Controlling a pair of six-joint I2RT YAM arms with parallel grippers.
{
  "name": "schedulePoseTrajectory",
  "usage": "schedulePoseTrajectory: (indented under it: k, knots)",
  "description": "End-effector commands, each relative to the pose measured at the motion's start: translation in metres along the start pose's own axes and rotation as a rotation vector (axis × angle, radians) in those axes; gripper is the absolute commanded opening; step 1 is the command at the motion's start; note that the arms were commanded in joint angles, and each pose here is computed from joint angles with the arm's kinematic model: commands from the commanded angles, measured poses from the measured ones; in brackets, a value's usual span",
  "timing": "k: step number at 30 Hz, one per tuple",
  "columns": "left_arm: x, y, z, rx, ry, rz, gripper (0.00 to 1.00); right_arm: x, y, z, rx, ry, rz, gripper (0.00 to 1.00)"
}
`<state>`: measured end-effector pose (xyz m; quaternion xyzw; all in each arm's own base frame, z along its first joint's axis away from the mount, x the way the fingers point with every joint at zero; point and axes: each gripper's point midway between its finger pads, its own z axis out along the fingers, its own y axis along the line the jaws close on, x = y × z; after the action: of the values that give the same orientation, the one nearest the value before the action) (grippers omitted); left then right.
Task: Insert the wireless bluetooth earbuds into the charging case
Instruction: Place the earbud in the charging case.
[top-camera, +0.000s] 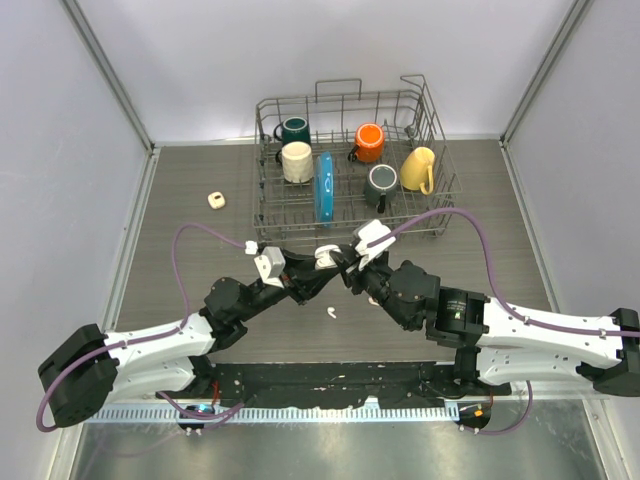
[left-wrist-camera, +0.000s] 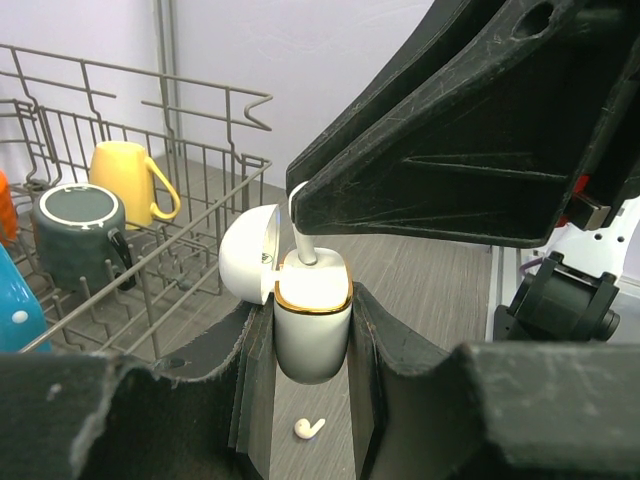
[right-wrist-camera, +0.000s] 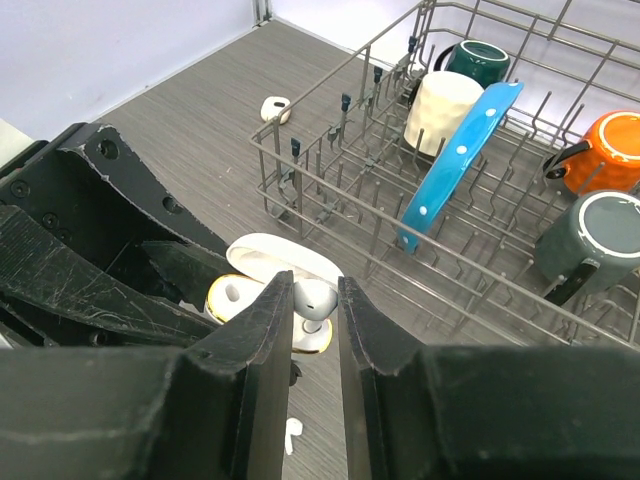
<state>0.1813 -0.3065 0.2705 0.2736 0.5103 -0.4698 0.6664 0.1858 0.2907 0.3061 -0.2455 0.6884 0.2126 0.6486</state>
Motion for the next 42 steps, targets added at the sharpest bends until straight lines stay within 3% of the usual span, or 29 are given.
schedulePoseTrajectory:
  k: [1, 15, 19, 22, 28, 35, 42]
  knots:
    - [-0.050, 0.004, 0.008, -0.031, -0.162, 0.059, 0.00, -0.007, 0.011, -0.005, -0.066, 0.011, 0.026, 0.02]
    - [-0.052, 0.005, 0.008, -0.034, -0.167, 0.064, 0.00, -0.004, 0.016, -0.003, -0.083, 0.034, -0.019, 0.04]
    - [-0.051, 0.001, 0.009, -0.013, -0.162, 0.064, 0.00, -0.005, 0.024, -0.001, -0.099, 0.055, 0.033, 0.27]
    - [-0.051, 0.001, 0.010, -0.011, -0.165, 0.062, 0.00, -0.010, 0.028, -0.001, -0.095, 0.077, 0.099, 0.59]
    - [-0.050, 0.000, 0.008, -0.008, -0.163, 0.063, 0.00, -0.044, 0.016, -0.007, -0.020, 0.011, 0.325, 0.85]
    - [-0.054, 0.001, 0.003, -0.015, -0.178, 0.071, 0.00, -0.076, -0.017, -0.028, 0.054, -0.080, 0.510, 0.87]
    - [-0.060, -0.003, 0.000, 0.001, -0.193, 0.091, 0.00, -0.056, -0.035, -0.031, 0.070, 0.027, 0.636, 0.86]
